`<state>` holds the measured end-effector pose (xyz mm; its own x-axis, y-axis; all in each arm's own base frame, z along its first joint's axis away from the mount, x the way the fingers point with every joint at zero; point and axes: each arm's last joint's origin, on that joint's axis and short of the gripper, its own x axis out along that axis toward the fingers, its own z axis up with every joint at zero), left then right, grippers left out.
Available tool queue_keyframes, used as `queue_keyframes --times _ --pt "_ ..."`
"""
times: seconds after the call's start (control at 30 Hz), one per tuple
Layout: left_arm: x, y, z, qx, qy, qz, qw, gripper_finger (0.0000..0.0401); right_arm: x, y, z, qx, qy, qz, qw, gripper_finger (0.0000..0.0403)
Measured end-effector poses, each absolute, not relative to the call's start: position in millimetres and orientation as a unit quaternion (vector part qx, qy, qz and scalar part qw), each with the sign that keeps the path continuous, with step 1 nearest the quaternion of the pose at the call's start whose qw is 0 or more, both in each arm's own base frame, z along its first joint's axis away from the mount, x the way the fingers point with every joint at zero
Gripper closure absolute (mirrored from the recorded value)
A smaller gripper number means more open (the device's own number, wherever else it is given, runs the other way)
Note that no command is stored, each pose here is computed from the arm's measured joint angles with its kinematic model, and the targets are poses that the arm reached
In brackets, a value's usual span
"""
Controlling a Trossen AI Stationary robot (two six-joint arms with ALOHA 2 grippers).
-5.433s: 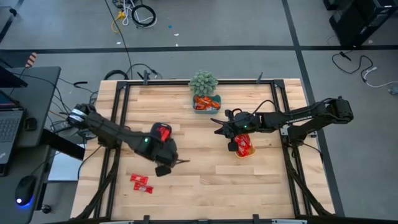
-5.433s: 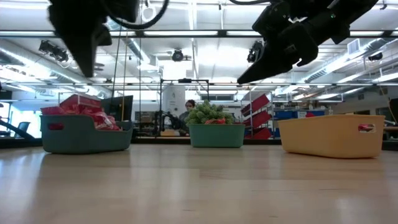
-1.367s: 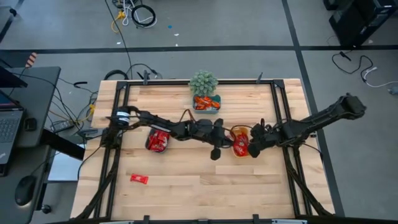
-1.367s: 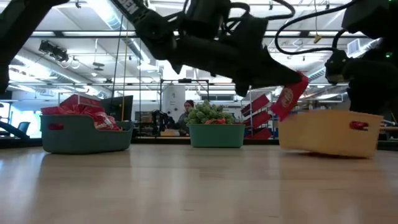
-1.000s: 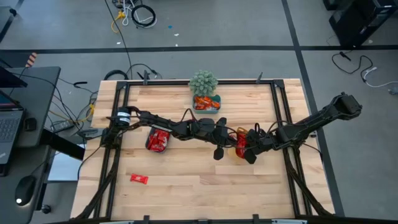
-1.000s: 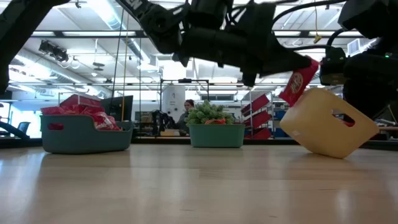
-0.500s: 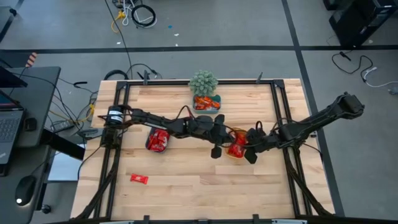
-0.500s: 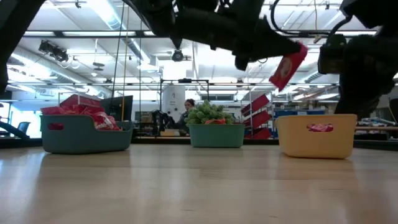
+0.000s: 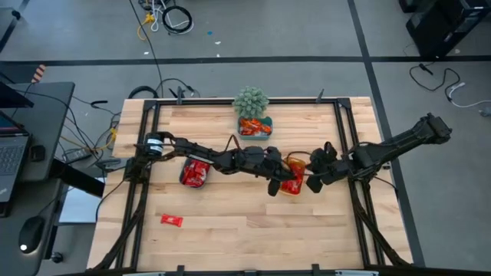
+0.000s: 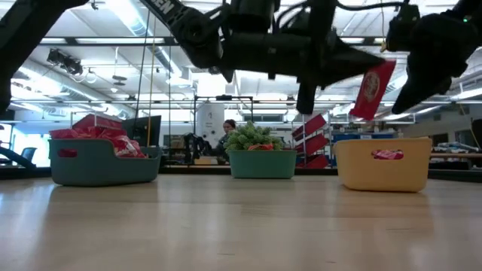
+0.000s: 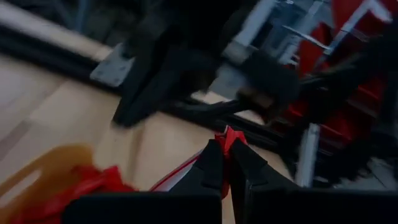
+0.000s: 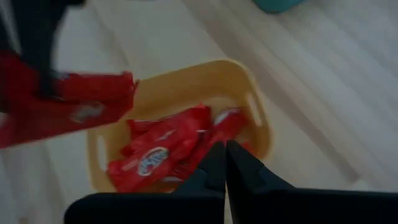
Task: Sort candy
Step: Put the red chocolate into the yellow bin
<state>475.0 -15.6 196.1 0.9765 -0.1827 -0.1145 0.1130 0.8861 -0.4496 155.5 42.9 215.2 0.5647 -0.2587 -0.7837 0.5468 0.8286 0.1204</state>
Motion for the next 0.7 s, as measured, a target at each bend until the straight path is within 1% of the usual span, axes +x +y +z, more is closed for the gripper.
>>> queue_keyframes --times 0.1,0.17,0.27,0.4,0.53,0.63,0.7 --pt "476 -14 185 -0.238 0.092 -0.046 0.966 0.0394 152 42 222 0.164 0.4 -0.24 0.869 0.0403" --pt "476 -13 184 -0.233 0.092 -0.035 0.967 0.0379 153 42 224 0.164 0.395 -0.236 0.873 0.0403" --pt "476 -12 186 -0.213 0.092 -0.036 0.972 0.0347 153 42 224 0.161 0.398 -0.236 0.872 0.0403" --pt "476 -14 185 -0.213 0.1 -0.057 0.97 0.0298 153 42 224 0.154 0.399 -0.232 0.874 0.0403" --pt "476 -11 184 -0.214 0.102 -0.059 0.97 0.0261 153 41 224 0.15 0.396 -0.237 0.875 0.0403" --pt "476 -4 186 -0.183 0.098 -0.065 0.976 0.025 155 42 225 0.149 0.384 -0.234 0.881 0.0403" --pt "474 -2 191 -0.161 0.096 -0.071 0.98 0.0255 160 44 226 0.145 0.37 -0.219 0.891 0.0403"
